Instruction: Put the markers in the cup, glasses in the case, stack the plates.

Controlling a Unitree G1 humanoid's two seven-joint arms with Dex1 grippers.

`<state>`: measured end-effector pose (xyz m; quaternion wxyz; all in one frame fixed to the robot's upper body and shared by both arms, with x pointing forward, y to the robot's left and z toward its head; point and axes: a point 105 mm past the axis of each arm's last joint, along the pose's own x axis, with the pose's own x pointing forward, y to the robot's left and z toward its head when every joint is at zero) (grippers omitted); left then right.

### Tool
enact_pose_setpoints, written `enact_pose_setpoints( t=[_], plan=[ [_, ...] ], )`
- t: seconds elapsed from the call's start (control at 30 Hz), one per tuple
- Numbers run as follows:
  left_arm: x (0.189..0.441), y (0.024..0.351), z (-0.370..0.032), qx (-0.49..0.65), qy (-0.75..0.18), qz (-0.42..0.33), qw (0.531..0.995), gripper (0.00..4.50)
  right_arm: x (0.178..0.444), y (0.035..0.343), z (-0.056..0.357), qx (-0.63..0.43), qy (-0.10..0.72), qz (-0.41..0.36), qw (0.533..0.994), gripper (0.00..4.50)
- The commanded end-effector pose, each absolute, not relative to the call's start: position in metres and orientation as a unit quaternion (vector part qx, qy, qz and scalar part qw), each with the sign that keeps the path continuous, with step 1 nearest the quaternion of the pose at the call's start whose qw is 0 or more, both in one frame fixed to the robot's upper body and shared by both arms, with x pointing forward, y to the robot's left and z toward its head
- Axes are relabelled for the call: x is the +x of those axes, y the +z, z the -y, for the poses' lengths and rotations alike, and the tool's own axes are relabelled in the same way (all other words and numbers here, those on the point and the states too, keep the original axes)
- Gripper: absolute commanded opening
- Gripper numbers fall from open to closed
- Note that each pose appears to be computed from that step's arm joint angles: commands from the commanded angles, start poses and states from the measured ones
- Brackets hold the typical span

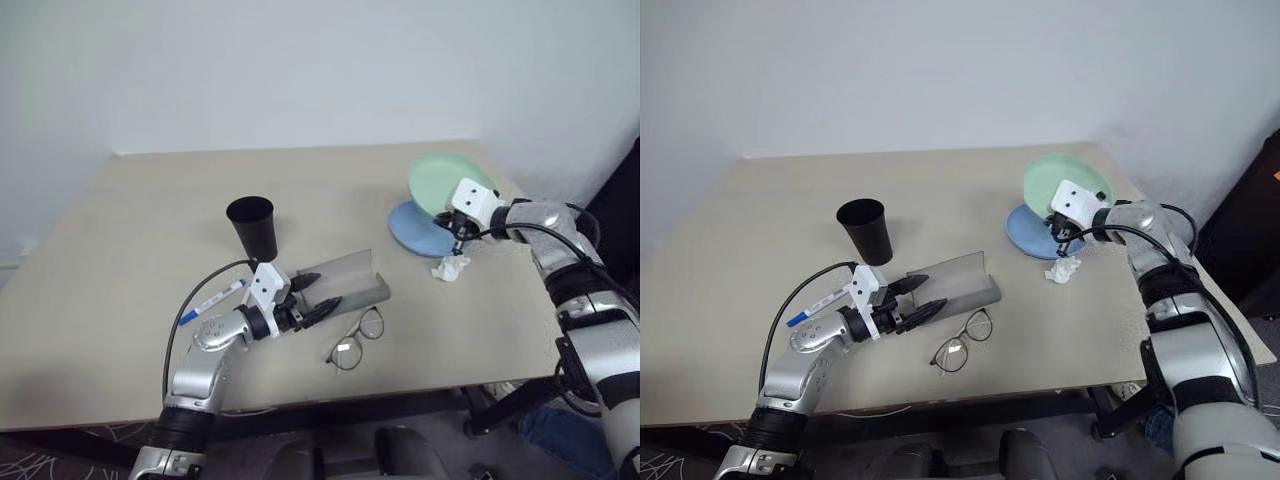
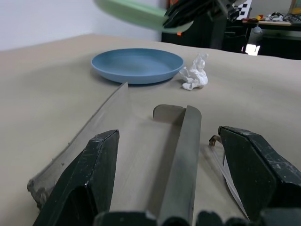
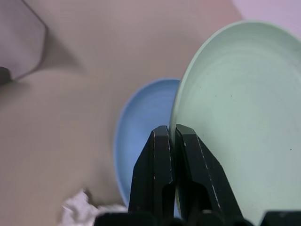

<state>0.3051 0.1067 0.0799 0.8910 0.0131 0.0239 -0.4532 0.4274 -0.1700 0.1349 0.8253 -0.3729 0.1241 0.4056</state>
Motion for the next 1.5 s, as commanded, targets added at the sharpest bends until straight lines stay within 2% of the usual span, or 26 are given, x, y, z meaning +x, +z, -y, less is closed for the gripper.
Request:
enact_pose_setpoints(
  t=[0.03,0.3,0.4,0.53,0.73,0.87,1.07,1.27,1.5],
  plan=[
    [0.308,0.096,-0.104,0.024,-0.458,0.006,0.889,3.57,0.434,0.150,0.162,-0.381,0.407,-0.104,0.824,0.02],
    [0.306,0.096,-0.105,0.026,-0.450,0.008,0.893,3.57,0.438,0.132,0.162,-0.399,0.393,-0.134,0.818,0.02],
    [0.307,0.096,-0.106,0.026,-0.448,0.008,0.894,3.57,0.439,0.129,0.164,-0.404,0.388,-0.140,0.817,0.72],
    [0.307,0.096,-0.107,0.027,-0.447,0.008,0.894,3.57,0.443,0.136,0.164,-0.405,0.375,-0.128,0.824,2.03],
    [0.308,0.096,-0.106,0.028,-0.447,0.007,0.894,3.57,0.445,0.150,0.164,-0.405,0.373,-0.105,0.828,2.03],
    [0.309,0.096,-0.107,0.030,-0.446,0.008,0.895,3.57,0.435,0.156,0.166,-0.389,0.416,-0.106,0.815,2.03],
    [0.311,0.097,-0.108,0.031,-0.445,0.008,0.895,3.57,0.418,0.142,0.190,-0.378,0.442,-0.165,0.797,2.03],
    [0.310,0.100,-0.104,0.028,-0.457,0.012,0.889,3.57,0.410,0.126,0.214,-0.345,0.417,-0.234,0.808,2.03],
    [0.312,0.101,-0.103,0.030,-0.462,0.013,0.886,3.57,0.408,0.117,0.222,-0.316,0.397,-0.260,0.822,2.03]
  ],
)
